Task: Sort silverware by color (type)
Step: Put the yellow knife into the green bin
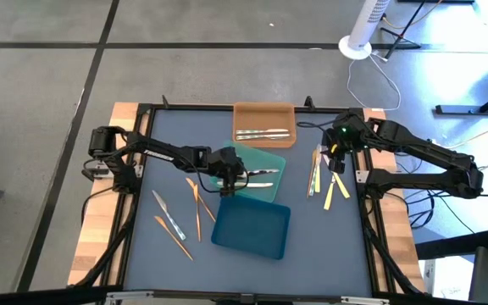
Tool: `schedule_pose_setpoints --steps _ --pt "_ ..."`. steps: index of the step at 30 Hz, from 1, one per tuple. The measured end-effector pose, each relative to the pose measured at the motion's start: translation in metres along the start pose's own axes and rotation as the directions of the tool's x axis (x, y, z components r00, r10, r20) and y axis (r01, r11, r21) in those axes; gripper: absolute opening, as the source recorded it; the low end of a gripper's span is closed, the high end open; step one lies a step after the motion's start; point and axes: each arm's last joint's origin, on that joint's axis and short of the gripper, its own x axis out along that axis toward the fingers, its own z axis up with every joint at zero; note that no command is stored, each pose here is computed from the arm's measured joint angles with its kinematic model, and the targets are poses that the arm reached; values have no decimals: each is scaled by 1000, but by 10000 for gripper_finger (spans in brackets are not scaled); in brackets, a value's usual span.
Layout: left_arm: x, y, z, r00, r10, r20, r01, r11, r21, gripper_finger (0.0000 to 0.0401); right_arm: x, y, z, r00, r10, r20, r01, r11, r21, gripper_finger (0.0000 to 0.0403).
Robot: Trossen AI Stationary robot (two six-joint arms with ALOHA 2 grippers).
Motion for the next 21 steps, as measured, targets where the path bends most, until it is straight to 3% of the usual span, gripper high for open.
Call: schedule_pose_setpoints --steps 21 --pt "0 2 -1 1000 7 -6 -7 1000 -4 44 0 0 0 1000 2 1 -2 1000 0 124"
